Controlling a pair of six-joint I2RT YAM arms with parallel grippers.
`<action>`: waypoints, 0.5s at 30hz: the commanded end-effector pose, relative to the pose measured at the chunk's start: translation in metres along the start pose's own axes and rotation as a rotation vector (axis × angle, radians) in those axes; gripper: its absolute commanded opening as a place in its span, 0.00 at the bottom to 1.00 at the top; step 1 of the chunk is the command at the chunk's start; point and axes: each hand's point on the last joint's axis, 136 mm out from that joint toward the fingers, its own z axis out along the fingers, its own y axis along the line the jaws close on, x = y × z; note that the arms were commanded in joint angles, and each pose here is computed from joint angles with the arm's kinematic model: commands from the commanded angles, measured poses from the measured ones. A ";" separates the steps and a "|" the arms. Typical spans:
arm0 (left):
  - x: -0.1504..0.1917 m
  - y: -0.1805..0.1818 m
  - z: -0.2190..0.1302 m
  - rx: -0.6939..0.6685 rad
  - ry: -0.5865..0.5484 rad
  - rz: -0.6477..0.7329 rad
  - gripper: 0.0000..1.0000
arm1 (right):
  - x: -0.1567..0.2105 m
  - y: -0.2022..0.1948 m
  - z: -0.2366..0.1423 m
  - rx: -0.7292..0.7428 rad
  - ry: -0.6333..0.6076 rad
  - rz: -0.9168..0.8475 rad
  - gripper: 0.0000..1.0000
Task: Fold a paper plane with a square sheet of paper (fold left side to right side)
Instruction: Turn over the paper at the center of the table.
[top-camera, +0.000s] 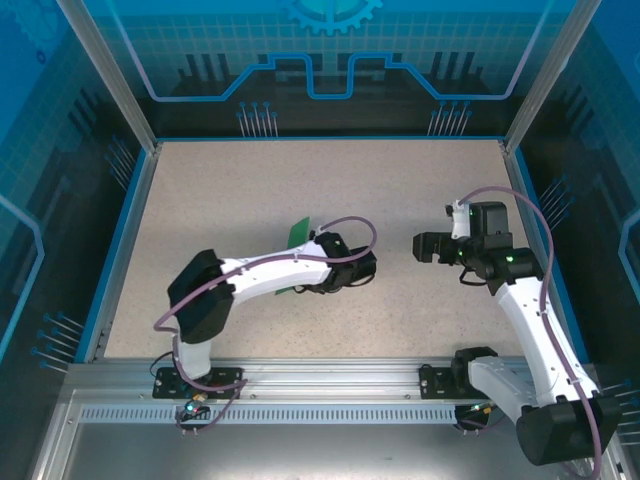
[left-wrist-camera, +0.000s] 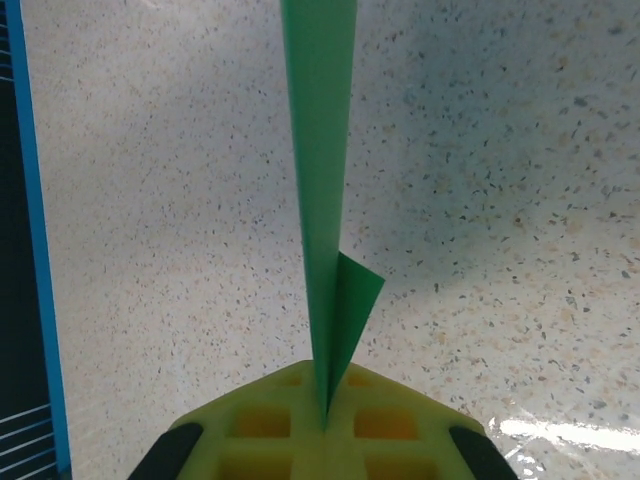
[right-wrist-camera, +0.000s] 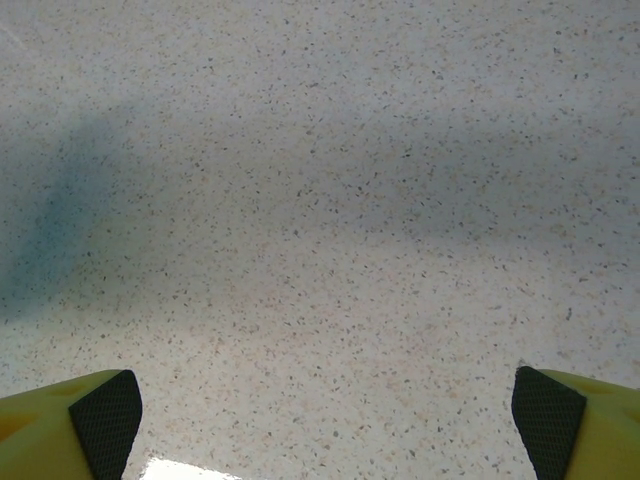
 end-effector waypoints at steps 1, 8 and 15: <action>0.002 -0.017 0.002 0.024 0.048 0.018 0.03 | 0.009 -0.007 -0.003 0.019 0.018 0.007 0.99; 0.010 -0.085 0.018 0.236 0.191 0.052 0.04 | 0.010 -0.005 -0.003 -0.002 0.022 0.002 0.99; 0.012 -0.126 0.023 0.404 0.264 0.028 0.11 | 0.022 -0.003 0.007 -0.027 0.062 0.009 0.99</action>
